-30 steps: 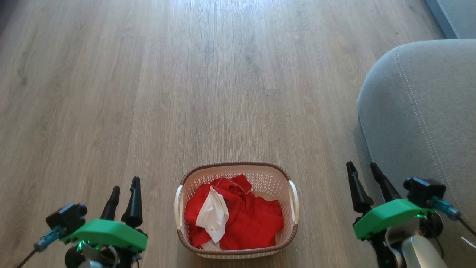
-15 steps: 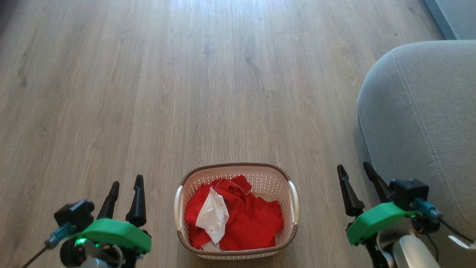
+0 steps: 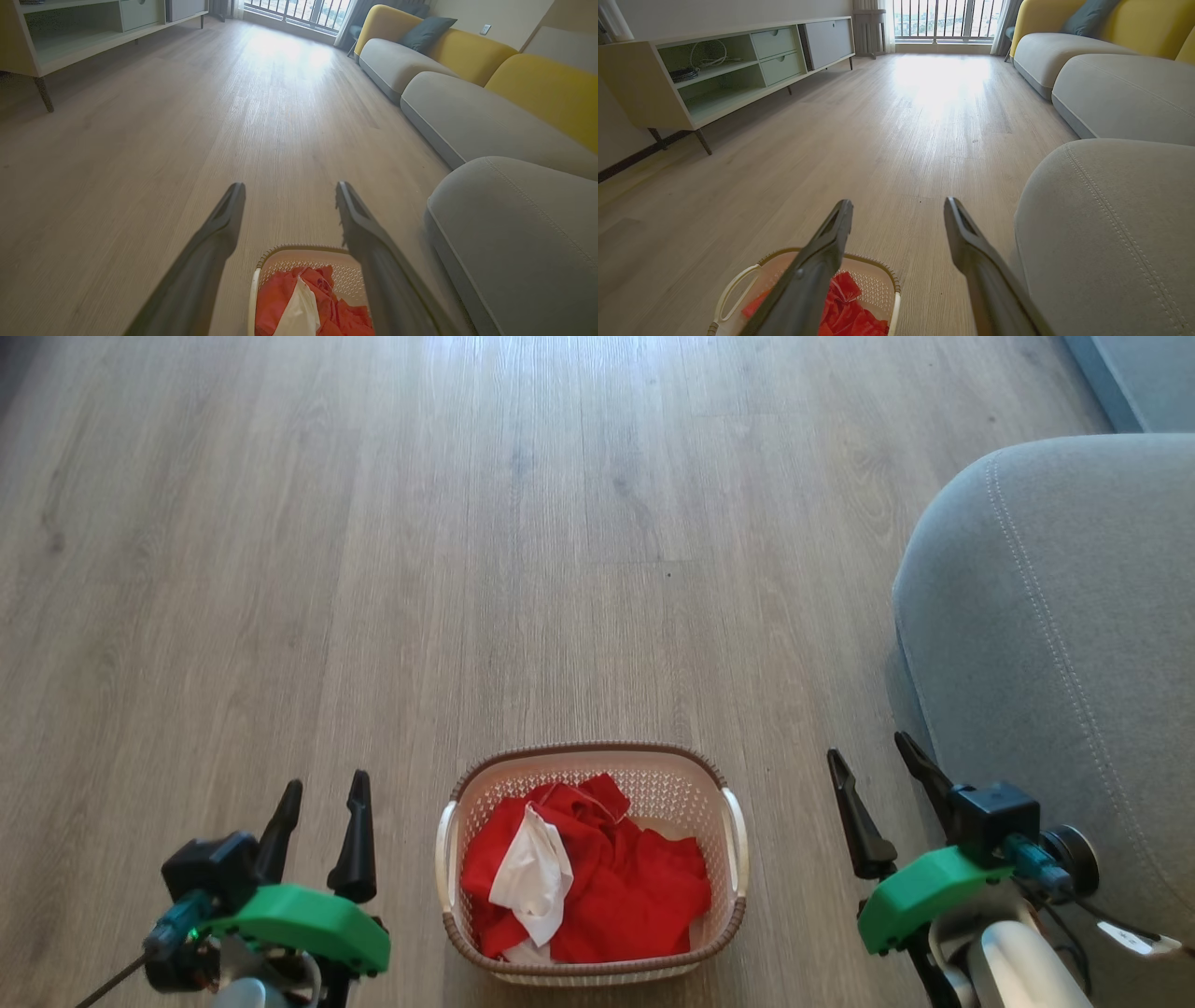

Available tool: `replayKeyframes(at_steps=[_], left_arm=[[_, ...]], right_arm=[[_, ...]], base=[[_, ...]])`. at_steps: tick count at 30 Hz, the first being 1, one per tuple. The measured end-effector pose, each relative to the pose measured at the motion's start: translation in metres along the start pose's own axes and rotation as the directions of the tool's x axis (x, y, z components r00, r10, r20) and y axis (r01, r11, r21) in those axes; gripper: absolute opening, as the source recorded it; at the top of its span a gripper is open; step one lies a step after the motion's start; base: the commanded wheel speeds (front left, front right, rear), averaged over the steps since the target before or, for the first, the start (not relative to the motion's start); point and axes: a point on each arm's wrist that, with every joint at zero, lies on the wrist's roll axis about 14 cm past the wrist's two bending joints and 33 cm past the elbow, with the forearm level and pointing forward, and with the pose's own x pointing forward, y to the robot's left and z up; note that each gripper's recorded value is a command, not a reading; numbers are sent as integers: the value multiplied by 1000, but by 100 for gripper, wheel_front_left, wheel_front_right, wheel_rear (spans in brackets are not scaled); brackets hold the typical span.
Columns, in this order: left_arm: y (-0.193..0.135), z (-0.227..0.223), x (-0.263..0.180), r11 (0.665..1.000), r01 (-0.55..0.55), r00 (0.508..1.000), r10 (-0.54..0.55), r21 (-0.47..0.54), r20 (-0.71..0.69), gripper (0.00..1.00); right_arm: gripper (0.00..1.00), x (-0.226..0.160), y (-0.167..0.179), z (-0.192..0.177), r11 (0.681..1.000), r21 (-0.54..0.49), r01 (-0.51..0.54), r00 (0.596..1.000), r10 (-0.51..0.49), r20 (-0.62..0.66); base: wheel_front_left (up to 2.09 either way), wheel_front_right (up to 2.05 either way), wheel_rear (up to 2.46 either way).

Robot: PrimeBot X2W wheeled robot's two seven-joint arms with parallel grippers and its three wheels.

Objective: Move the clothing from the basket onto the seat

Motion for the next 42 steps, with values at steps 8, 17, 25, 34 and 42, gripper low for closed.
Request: replayKeyframes(at_steps=[8,17,25,34,42], left_arm=[[-4,3,2,997,21,1000,-23,76,16,100],[-6,1,2,994,31,999,-33,106,14,100],[-7,-1,4,994,34,999,-35,106,6,100],[-7,-13,18,994,40,999,-37,103,-28,100],[-26,-22,79,990,101,995,-99,103,-30,100]], right_arm=[[100,-1,0,-3,1000,-29,-3,1000,3,-1],[100,-2,-2,-6,999,-53,-1,1000,1,-10],[100,-3,-6,-8,999,-45,12,1000,-13,-14],[100,9,-15,-13,999,-37,33,999,-34,-25],[100,66,-38,-6,997,-42,68,998,-67,17]], base=[[0,0,0],[0,0,0],[0,0,0],[0,0,0],[0,0,0]])
